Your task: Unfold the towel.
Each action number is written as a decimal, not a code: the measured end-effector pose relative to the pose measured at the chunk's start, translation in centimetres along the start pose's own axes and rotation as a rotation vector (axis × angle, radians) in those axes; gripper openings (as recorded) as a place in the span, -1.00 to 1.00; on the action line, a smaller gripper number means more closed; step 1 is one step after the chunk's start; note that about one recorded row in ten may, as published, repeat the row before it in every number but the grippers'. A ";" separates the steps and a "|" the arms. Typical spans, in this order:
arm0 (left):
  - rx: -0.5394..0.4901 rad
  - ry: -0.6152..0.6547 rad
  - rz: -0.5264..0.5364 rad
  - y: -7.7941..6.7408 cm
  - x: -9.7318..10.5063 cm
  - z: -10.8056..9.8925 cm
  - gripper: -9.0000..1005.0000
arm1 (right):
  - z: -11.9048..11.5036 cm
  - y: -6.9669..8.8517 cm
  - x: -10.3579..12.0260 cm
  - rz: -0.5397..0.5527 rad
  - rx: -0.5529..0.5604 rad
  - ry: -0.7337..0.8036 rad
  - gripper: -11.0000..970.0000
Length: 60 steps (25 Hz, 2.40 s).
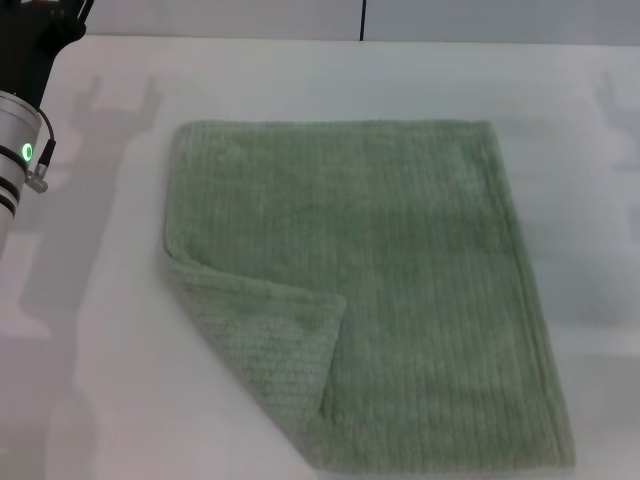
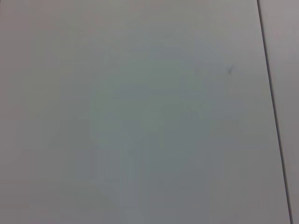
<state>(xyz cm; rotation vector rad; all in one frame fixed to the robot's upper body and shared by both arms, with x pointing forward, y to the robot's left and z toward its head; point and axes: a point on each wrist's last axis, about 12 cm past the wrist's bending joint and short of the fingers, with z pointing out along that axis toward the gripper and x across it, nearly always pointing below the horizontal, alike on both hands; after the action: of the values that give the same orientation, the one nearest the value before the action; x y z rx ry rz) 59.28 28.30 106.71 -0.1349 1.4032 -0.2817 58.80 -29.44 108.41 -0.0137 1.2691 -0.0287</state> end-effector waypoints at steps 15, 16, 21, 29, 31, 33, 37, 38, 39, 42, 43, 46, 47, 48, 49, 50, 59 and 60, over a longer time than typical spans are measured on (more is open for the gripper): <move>0.002 -0.002 0.001 -0.1 -0.1 0.1 0.61 | 0.0 0.0 0.0 0.002 0.000 0.000 0.60; 0.003 -0.002 0.001 -0.1 -0.1 0.2 0.61 | 0.0 0.0 0.0 0.002 0.000 0.000 0.60; 0.004 -0.003 0.000 -0.1 -0.1 0.2 0.61 | 0.0 0.0 0.0 0.003 0.000 -0.001 0.60; 0.004 -0.003 -0.001 -0.1 -0.1 0.1 0.61 | 0.0 0.2 0.1 0.007 -0.002 0.011 0.59; 0.004 -0.003 -0.001 -0.1 -0.1 0.1 0.61 | 0.1 0.3 0.2 0.008 -0.003 0.018 0.59; 0.004 -0.003 -0.001 -0.1 -0.1 0.1 0.61 | 0.1 0.4 0.3 0.008 -0.010 0.028 0.59; 0.004 -0.004 -0.001 -0.1 -0.1 0.1 0.61 | 0.2 1.2 0.7 0.010 -0.055 0.061 0.59; 0.004 -0.004 -0.001 -0.1 -0.1 0.1 0.61 | 0.2 1.5 0.8 0.008 -0.068 0.069 0.59; 0.004 -0.004 -0.001 -0.1 -0.1 0.1 0.62 | 0.3 1.6 0.8 0.007 -0.076 0.076 0.59; 0.003 -0.005 -0.001 -0.1 -0.1 0.1 0.61 | 0.2 2.2 0.9 0.003 -0.105 0.083 0.59; 0.001 -0.006 -0.001 0.0 -0.1 0.0 0.61 | 0.2 2.4 0.9 0.004 -0.114 0.082 0.59; -0.003 -0.007 0.000 0.1 -0.1 0.0 0.61 | 0.0 2.9 0.9 0.010 -0.138 0.079 0.34; -0.004 -0.008 0.001 0.1 -0.1 0.0 0.61 | 0.0 3.1 0.9 0.011 -0.149 0.081 0.25; -0.004 -0.008 0.001 0.1 -0.1 0.0 0.61 | 0.0 3.3 0.9 0.010 -0.159 0.086 0.17; -0.005 -0.009 0.001 0.2 -0.1 0.0 0.61 | 0.0 3.5 1.0 0.010 -0.172 0.094 0.08; -0.006 -0.011 0.004 0.2 -0.2 0.0 0.61 | 0.1 4.1 1.2 0.005 -0.212 0.126 -0.01; -0.017 -0.021 0.020 0.7 -0.5 0.2 0.61 | 0.8 5.7 0.8 -0.007 -0.280 0.265 -0.75; -0.018 -0.021 0.020 0.7 -0.5 0.2 0.61 | 1.1 5.9 0.1 -0.024 -0.277 0.306 -0.77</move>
<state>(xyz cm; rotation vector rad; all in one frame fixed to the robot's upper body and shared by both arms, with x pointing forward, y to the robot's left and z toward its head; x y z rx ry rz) 59.44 29.07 107.07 -0.1378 1.3860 -0.2504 59.95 -23.60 108.44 -0.2720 1.5703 0.1289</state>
